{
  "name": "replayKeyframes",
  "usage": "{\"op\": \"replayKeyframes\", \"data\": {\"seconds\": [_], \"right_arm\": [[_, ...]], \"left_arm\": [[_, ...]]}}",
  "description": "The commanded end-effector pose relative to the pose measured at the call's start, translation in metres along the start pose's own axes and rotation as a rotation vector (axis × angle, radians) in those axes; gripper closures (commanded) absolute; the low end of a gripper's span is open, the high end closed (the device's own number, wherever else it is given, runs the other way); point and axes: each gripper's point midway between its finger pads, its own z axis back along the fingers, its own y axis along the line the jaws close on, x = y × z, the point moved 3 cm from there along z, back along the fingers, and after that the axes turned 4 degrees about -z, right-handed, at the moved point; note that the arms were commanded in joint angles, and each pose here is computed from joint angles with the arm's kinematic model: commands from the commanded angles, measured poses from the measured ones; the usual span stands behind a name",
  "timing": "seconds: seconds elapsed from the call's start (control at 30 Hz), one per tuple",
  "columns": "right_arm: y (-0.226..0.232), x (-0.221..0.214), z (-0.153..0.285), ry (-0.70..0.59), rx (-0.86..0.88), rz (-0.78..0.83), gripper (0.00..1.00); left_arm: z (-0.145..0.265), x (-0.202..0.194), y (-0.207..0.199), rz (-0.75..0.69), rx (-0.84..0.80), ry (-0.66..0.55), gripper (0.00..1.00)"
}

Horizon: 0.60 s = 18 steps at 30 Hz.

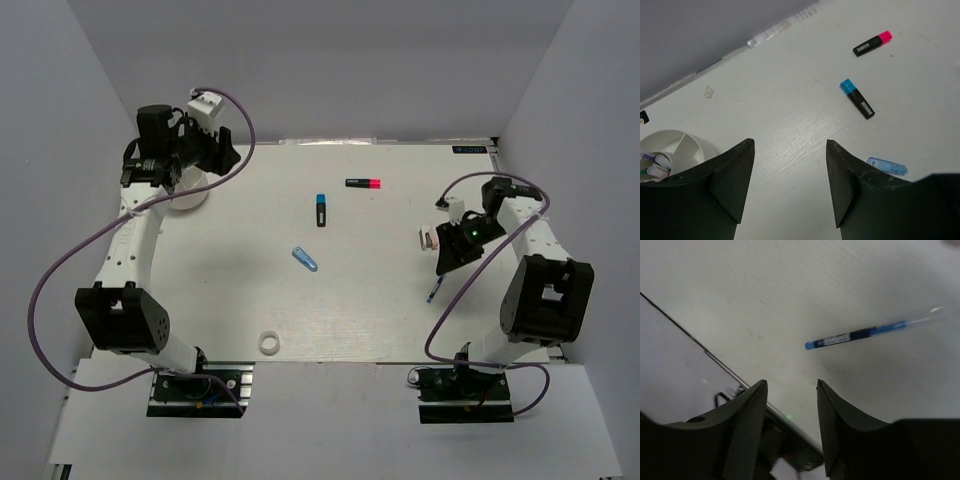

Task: Sort the stationery into containers
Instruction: Pick up the pen from the center of the board.

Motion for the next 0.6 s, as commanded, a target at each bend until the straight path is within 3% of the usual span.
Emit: {"op": "replayKeyframes", "data": {"seconds": [0.0,0.1,0.33,0.57], "right_arm": [[0.015,0.004,-0.001,-0.087,-0.026,-0.239,0.52],[0.003,0.004,-0.015,-0.155,-0.146,-0.499,0.65],[-0.027,-0.034,-0.049,-0.056,-0.398,-0.891,0.62],[-0.034,-0.033,-0.065,-0.084,-0.408,-0.950,0.58]], "left_arm": [[0.019,0.010,0.001,-0.062,0.076,-0.035,0.31],[0.022,0.015,-0.002,-0.074,0.086,-0.050,0.30],[0.024,0.018,-0.004,-0.079,0.101,-0.067,0.30],[0.020,0.013,-0.007,-0.077,0.095,-0.057,0.30]]}}
